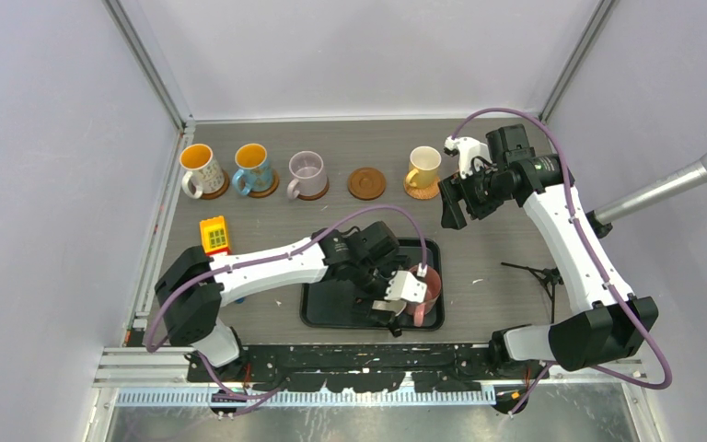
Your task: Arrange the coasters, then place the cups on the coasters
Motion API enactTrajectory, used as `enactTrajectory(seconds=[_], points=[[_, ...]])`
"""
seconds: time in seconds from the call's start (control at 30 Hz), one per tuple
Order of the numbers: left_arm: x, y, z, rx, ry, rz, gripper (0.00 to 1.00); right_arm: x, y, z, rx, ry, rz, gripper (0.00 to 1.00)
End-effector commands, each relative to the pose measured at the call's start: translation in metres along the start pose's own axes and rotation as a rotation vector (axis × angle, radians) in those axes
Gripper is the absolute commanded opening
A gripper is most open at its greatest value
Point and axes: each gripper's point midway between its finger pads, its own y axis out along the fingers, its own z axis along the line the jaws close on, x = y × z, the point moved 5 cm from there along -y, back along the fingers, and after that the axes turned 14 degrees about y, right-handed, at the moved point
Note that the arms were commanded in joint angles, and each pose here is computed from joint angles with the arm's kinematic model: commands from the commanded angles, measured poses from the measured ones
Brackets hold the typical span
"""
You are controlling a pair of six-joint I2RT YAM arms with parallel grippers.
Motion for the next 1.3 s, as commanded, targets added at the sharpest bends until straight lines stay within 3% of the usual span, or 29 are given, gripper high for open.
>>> enactTrajectory(seconds=[0.0,0.43,0.73,0.87,1.0,1.27], points=[[0.013,-0.003,0.013,0.078,0.022,-0.049,1.00,0.011,-0.009,0.002,-0.011,-0.022,-0.065,0.78],[-0.015,-0.031,0.012,0.142,-0.061,-0.011,0.81,0.018,-0.003,0.003,0.012,-0.012,-0.077,0.78],[-0.061,-0.051,0.041,0.333,-0.182,0.090,0.74,0.013,0.007,0.010,0.079,0.027,-0.053,0.76],[-0.073,-0.054,0.054,0.413,-0.239,0.123,0.79,0.007,0.015,0.014,0.105,0.037,-0.038,0.76],[-0.075,-0.057,0.056,0.433,-0.282,0.110,0.99,0.006,0.018,0.016,0.113,0.030,-0.030,0.76],[-0.072,-0.058,0.043,0.382,-0.303,0.057,1.00,-0.001,0.029,0.033,0.176,0.011,-0.001,0.75]])
